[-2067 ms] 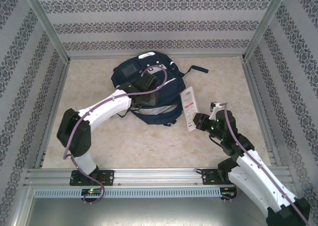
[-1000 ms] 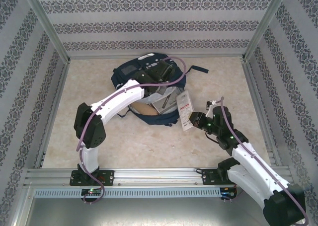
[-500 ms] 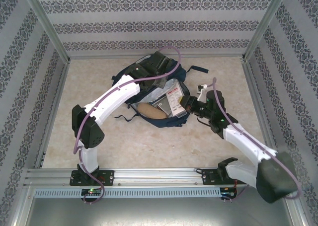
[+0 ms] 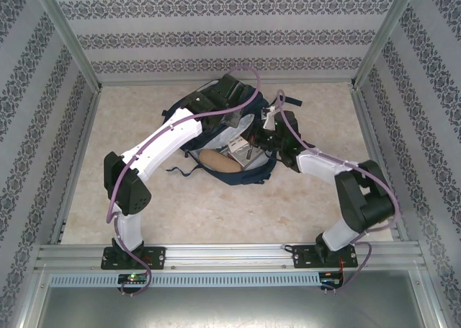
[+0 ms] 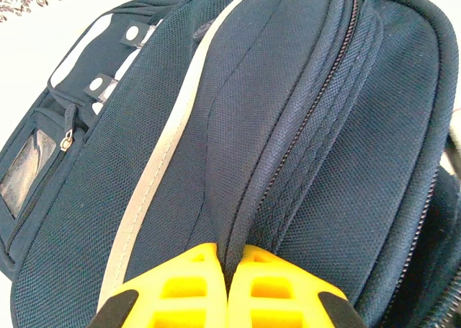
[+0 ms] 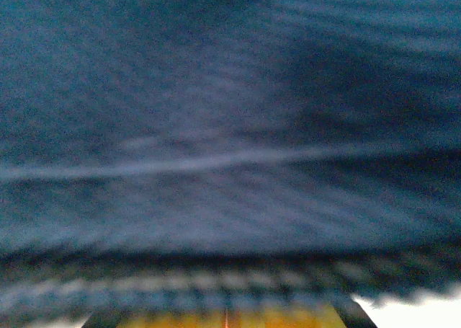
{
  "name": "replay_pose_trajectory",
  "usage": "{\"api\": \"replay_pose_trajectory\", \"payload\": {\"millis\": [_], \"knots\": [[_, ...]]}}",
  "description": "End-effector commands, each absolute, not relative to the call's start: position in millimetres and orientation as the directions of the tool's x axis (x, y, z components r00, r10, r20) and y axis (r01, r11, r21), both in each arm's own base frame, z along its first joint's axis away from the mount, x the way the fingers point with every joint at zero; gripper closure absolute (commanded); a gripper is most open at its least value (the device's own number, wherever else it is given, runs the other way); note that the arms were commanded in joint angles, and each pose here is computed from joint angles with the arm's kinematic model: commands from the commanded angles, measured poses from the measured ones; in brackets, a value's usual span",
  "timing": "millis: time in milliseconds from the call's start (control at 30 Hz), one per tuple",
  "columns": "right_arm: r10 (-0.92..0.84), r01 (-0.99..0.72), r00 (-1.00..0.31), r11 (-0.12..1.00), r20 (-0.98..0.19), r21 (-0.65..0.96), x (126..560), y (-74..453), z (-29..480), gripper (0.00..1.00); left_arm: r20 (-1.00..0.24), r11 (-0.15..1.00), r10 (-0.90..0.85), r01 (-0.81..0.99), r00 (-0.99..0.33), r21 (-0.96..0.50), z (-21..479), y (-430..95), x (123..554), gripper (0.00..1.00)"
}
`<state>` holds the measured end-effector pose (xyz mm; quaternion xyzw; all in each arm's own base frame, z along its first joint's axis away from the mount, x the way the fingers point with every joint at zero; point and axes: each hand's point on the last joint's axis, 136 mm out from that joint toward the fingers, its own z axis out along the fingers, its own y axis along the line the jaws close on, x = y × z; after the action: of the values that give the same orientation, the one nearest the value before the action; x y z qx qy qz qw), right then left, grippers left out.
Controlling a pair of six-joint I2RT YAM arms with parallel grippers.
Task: Pack books, pencil case, and school supplies into a backpack
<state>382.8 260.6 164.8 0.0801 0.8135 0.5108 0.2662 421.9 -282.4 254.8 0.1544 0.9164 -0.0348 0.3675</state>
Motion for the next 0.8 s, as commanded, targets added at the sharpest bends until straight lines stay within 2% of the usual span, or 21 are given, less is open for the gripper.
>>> {"api": "replay_pose_trajectory", "payload": {"millis": [0,67,100,133,167,200,333,400,467,600,733,767], "knots": [[0.381,-0.177,-0.851,0.441,-0.362,0.880,391.3,265.9,165.9,1.00,-0.781,0.958,0.156,0.284,-0.605,-0.029,308.9,-281.2,421.2,1.00],[0.385,-0.153,-0.853,0.461,-0.352,0.874,395.1,259.5,154.9,0.98,-0.777,0.959,0.157,0.283,-0.610,-0.028,307.0,-280.5,420.5,1.00],[0.382,-0.141,-0.858,0.470,-0.344,0.871,396.1,257.2,149.4,0.87,-0.774,0.959,0.157,0.281,-0.613,-0.028,304.9,-280.2,420.1,1.00],[0.377,-0.132,-0.862,0.477,-0.338,0.869,396.5,255.5,144.8,0.69,-0.773,0.959,0.158,0.282,-0.614,-0.029,303.7,-280.2,419.5,1.00],[0.375,-0.119,-0.866,0.487,-0.330,0.865,396.5,253.0,138.8,0.55,-0.771,0.960,0.156,0.280,-0.617,-0.030,301.5,-279.9,419.9,1.00],[0.377,-0.109,-0.867,0.495,-0.326,0.862,396.3,249.8,135.2,0.49,-0.769,0.960,0.154,0.279,-0.620,-0.033,300.3,-279.9,419.6,1.00],[0.392,-0.084,-0.852,0.553,-0.348,0.829,390.0,232.3,130.7,0.37,-0.757,0.960,0.155,0.276,-0.635,-0.035,291.9,-279.9,418.4,1.00],[0.393,-0.068,-0.835,0.621,-0.385,0.781,383.1,217.8,129.4,0.36,-0.751,0.960,0.156,0.277,-0.642,-0.038,288.6,-279.8,417.0,1.00],[0.397,-0.047,-0.816,0.680,-0.421,0.732,377.3,202.1,128.9,0.36,-0.743,0.960,0.156,0.277,-0.651,-0.041,284.0,-279.6,415.4,0.94],[0.402,-0.023,-0.780,0.746,-0.479,0.665,363.5,177.9,136.6,0.36,-0.732,0.958,0.152,0.281,-0.664,-0.057,280.3,-279.9,410.9,0.63],[0.406,-0.015,-0.757,0.772,-0.512,0.635,347.9,165.0,145.2,0.37,-0.725,0.965,0.137,0.257,-0.675,-0.057,282.0,-270.1,402.6,0.42],[0.408,-0.014,-0.755,0.773,-0.513,0.635,344.3,163.6,146.8,0.37,-0.721,0.969,0.133,0.243,-0.680,-0.051,282.1,-265.5,400.2,0.41]]}}
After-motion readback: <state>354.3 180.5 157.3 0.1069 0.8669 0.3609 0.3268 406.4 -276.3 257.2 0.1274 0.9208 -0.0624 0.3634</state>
